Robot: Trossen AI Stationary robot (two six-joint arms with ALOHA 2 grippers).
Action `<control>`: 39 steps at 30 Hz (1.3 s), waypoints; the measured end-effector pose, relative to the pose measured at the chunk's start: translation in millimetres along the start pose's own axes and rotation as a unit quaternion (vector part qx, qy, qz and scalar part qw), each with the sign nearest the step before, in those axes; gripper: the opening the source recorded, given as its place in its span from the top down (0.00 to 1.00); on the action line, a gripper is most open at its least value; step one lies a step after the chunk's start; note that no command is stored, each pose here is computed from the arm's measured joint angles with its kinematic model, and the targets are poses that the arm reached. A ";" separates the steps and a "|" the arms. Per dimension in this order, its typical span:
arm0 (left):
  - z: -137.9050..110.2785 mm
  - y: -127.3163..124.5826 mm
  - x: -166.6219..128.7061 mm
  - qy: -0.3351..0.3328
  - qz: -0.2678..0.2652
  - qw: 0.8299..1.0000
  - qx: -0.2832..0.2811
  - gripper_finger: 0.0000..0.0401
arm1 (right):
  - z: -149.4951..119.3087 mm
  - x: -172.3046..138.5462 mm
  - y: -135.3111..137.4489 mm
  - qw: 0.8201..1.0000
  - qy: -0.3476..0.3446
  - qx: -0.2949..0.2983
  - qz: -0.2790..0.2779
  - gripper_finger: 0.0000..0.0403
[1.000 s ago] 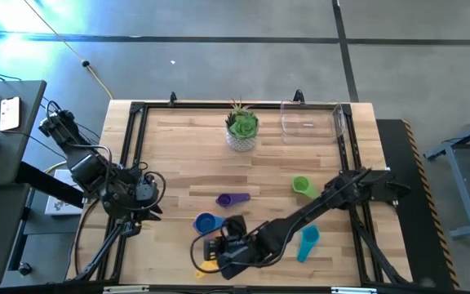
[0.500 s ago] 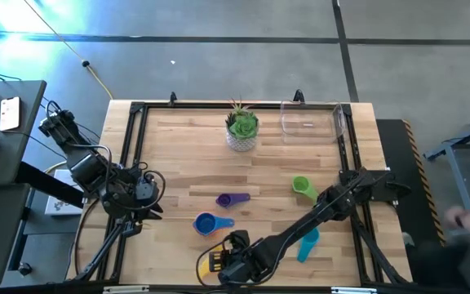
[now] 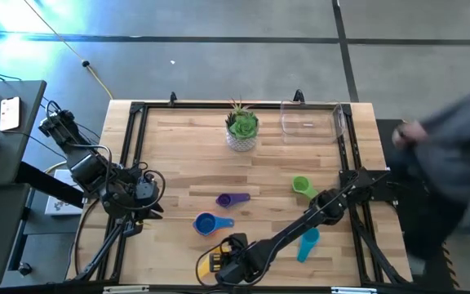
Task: Nest measuring cups in basket
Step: Stack the yellow measuring cup on top of the blue measuring cup
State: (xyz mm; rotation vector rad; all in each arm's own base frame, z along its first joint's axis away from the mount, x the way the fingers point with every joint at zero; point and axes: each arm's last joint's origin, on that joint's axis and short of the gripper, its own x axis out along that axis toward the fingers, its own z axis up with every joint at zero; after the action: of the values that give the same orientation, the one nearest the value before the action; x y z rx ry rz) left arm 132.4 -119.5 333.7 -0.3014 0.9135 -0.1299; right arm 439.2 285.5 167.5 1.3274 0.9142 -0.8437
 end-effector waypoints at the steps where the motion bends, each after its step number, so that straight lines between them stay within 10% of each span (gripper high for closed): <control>1: 0.0 0.0 0.0 0.000 0.000 1.000 0.000 0.78 | 0.5 0.6 0.4 1.000 0.000 0.003 0.001 0.73; 13: 0.0 0.0 0.0 0.000 0.000 1.000 0.009 0.78 | 19.4 5.2 7.7 1.000 0.008 -0.025 -0.015 0.98; 26: 0.1 0.0 -0.1 0.000 0.000 1.000 0.020 0.78 | 29.7 -11.4 15.7 0.994 0.052 -0.098 -0.019 0.99; 39: 1.6 1.5 0.4 -0.002 0.003 1.000 -0.008 0.78 | 87.5 -58.9 31.7 0.945 0.035 -0.324 -0.033 1.00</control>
State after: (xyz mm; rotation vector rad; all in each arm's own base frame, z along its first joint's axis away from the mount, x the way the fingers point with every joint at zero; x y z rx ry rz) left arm 133.9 -117.9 333.8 -0.3130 0.9116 -0.1163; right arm 449.1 199.9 236.2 0.7572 1.1698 -0.4771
